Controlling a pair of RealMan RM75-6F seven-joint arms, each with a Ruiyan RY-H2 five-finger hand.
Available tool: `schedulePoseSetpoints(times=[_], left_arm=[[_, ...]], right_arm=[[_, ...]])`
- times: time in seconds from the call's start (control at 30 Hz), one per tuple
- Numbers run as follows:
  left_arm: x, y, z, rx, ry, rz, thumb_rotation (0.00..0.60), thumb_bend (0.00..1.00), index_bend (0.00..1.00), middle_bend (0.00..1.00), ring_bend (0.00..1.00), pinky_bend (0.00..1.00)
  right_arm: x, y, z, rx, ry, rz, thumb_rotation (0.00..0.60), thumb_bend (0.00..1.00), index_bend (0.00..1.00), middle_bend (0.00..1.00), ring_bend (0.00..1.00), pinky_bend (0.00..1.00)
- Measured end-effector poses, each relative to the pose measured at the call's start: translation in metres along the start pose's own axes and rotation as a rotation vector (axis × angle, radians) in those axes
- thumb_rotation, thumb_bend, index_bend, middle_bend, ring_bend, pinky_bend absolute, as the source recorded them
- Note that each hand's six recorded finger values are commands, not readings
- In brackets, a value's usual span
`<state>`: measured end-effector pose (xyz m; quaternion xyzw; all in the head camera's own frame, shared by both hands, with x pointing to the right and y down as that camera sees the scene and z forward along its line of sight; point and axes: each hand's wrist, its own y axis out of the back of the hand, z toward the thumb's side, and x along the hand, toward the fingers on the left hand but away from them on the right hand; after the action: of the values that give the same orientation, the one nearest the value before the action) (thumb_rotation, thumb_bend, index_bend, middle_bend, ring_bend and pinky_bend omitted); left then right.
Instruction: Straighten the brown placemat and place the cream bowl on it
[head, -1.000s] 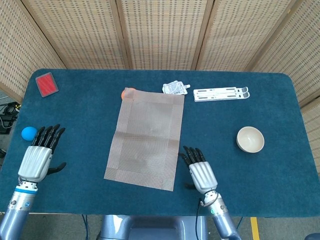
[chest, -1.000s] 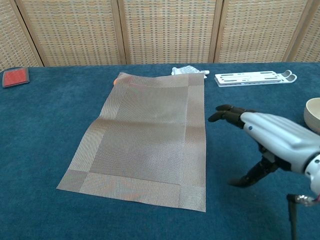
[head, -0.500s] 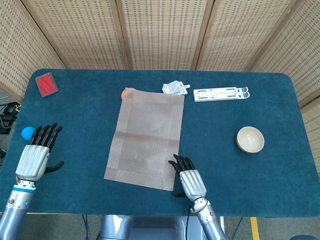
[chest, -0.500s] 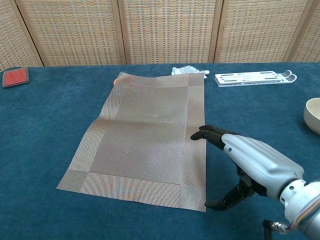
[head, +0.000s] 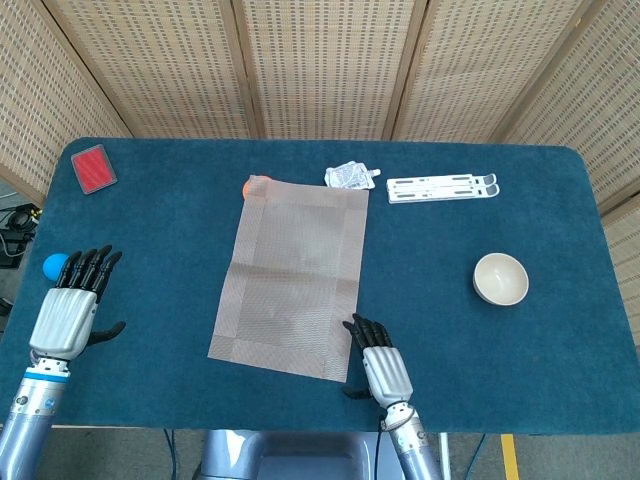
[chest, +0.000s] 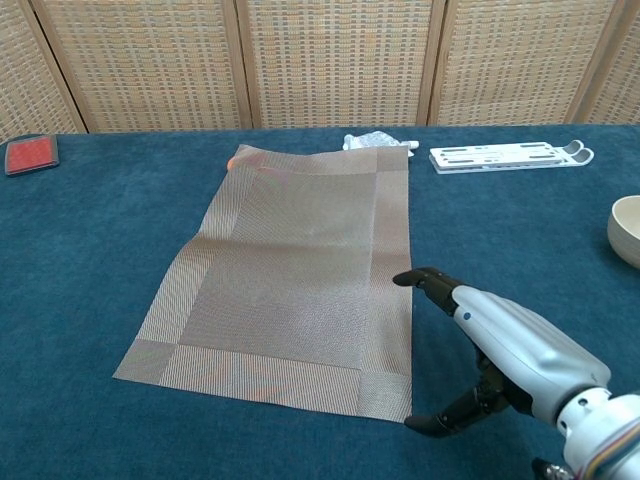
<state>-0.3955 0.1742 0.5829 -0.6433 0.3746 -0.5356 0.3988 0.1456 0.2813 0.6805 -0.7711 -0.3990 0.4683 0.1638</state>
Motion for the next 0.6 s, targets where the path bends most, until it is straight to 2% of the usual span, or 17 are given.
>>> schedulePoseSetpoints(times=[0.6], left_arm=[[0.001, 0.0, -0.005, 0.012, 0.013, -0.005, 0.6, 0.11, 0.0, 0.0, 0.0, 0.0]], right_arm=[[-0.005, -0.021, -0.01, 0.001, -0.008, 0.017, 0.6, 0.13, 0.08, 0.0, 0.0, 0.0]])
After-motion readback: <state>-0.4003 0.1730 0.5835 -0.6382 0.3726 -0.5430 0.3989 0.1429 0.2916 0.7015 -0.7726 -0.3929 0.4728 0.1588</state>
